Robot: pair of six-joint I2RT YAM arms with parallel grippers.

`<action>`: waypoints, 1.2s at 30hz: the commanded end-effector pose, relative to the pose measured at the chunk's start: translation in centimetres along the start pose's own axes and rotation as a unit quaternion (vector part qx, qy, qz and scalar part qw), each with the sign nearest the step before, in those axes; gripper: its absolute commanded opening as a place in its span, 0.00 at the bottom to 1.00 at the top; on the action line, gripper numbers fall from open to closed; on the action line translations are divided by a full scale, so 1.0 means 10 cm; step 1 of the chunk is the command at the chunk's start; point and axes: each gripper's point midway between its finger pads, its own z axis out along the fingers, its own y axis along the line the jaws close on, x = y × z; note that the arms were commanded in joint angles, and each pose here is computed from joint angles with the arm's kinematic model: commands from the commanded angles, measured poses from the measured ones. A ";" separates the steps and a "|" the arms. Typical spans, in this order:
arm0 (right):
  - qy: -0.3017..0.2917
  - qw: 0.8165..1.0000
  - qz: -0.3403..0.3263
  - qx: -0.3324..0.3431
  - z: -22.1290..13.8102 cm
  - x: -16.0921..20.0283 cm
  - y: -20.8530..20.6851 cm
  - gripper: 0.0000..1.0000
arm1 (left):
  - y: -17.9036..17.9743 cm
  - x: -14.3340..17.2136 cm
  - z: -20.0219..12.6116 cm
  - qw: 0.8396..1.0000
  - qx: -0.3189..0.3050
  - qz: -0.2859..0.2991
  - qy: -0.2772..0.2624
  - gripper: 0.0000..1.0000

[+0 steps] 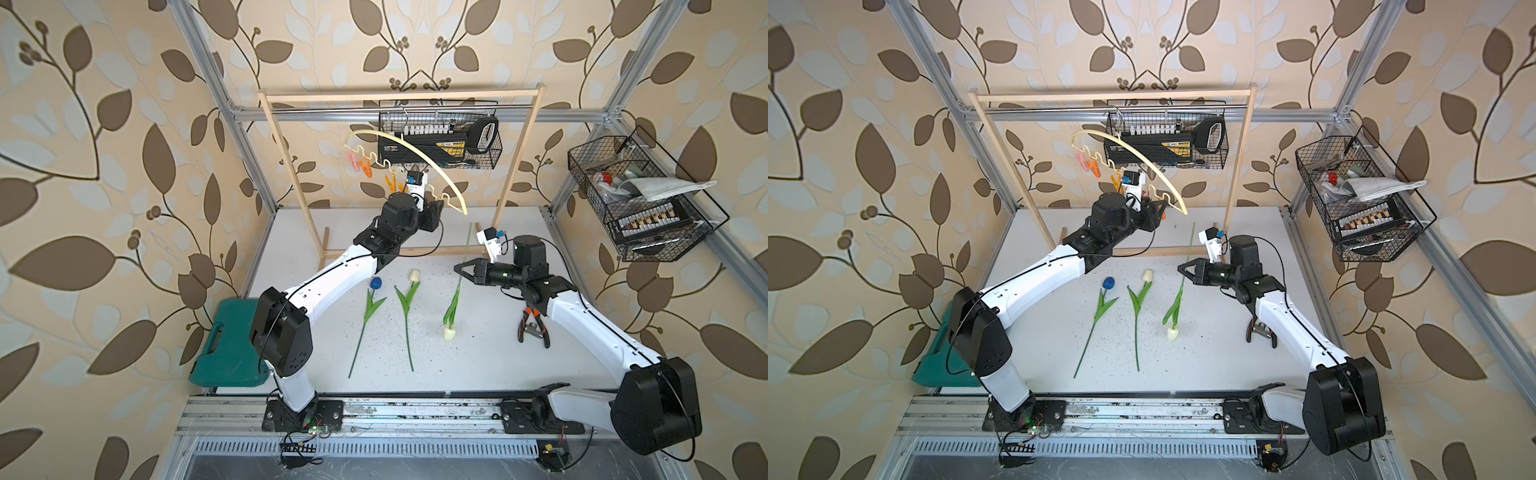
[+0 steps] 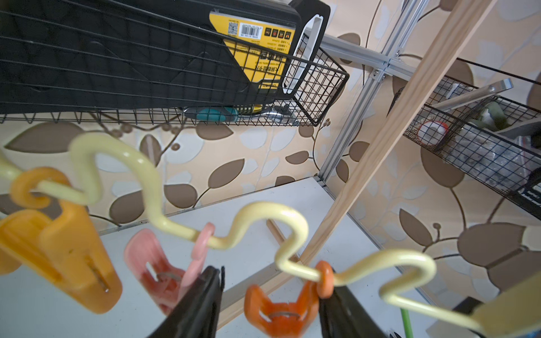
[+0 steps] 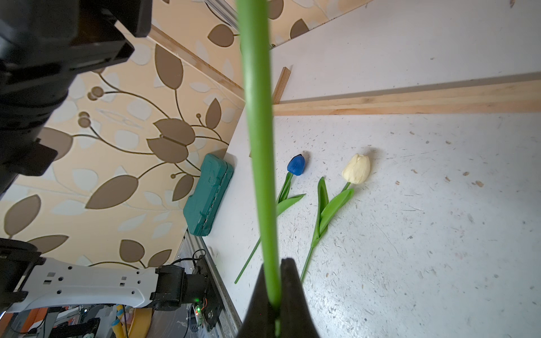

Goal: Dry the flowers on a clothes hanger
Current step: Open the clamp at the hanger.

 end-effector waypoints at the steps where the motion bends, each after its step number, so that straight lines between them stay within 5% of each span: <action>1: -0.001 1.000 -0.005 -0.014 -0.03 0.01 0.07 0.00 | -0.05 -0.30 -0.04 0.999 0.015 -0.008 -0.043 0.59; 26: -0.002 1.000 -0.004 -0.011 -0.03 0.01 0.06 0.00 | -0.04 -0.11 0.05 0.999 0.025 -0.037 -0.031 0.67; 36: -0.001 1.000 -0.003 -0.011 -0.03 0.01 0.06 0.00 | -0.03 -0.11 0.06 0.999 0.020 -0.034 -0.032 0.57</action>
